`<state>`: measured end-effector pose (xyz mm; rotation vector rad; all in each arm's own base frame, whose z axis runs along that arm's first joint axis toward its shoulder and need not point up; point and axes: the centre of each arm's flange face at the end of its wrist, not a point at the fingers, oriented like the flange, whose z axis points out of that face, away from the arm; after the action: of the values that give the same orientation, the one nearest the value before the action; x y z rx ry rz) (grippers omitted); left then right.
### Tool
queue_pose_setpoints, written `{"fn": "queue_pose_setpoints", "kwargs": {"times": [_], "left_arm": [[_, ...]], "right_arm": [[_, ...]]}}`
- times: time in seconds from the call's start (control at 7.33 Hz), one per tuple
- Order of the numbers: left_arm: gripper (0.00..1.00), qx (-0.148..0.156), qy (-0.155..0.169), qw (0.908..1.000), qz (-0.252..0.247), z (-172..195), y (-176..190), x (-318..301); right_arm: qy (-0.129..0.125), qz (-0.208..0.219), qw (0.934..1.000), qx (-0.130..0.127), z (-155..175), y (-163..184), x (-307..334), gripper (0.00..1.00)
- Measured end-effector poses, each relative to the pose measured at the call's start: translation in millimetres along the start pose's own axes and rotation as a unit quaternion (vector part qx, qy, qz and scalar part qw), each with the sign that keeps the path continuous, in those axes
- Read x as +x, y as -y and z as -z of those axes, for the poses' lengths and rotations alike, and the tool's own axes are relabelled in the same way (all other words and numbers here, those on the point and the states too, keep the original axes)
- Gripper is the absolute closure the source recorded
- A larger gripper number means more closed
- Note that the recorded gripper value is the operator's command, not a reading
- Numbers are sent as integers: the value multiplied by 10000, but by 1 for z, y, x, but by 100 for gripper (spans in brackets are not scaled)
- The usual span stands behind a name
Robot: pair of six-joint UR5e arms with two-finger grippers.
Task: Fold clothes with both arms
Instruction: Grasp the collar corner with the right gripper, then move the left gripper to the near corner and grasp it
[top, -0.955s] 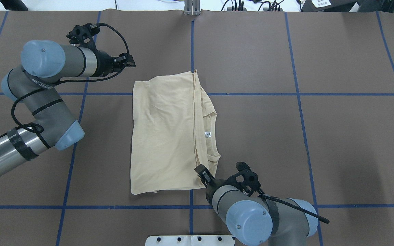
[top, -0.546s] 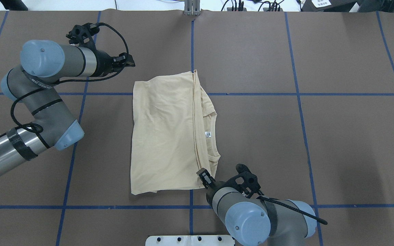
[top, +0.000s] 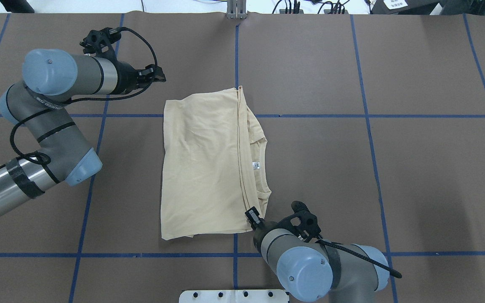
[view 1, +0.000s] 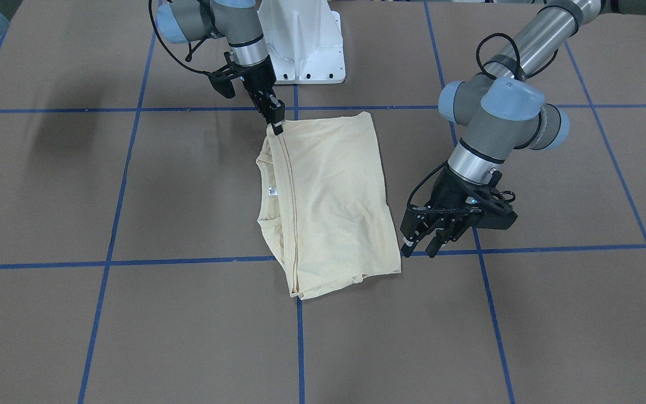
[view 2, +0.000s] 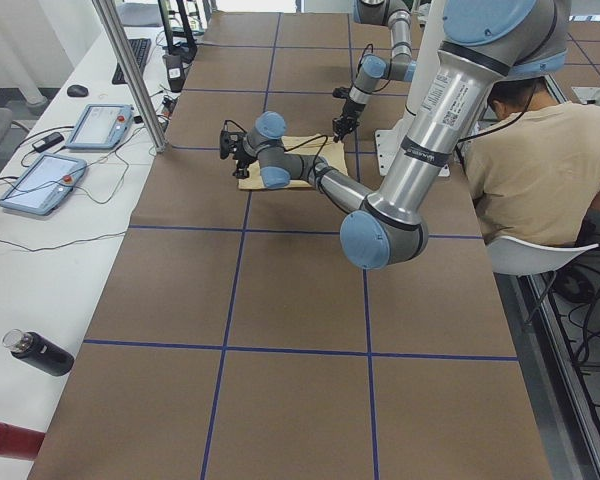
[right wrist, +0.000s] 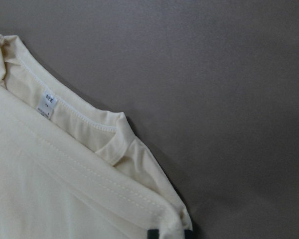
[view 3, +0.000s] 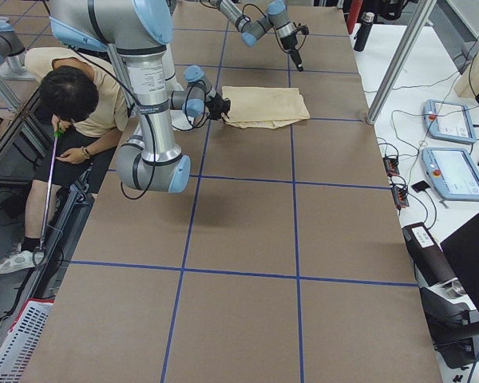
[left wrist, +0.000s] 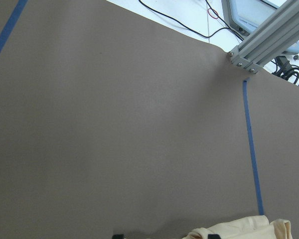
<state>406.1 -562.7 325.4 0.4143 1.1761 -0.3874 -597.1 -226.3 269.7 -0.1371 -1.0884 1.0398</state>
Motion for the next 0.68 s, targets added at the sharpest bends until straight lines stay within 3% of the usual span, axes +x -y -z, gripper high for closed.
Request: {"fn": "queue_pose_setpoints", "kwargs": {"times": [0.68], "left_arm": [[36,-2,-120,9999,-14,20,-3,0]], "right_arm": [[126,-99,9998,-117,18,1,-13,100]]}}
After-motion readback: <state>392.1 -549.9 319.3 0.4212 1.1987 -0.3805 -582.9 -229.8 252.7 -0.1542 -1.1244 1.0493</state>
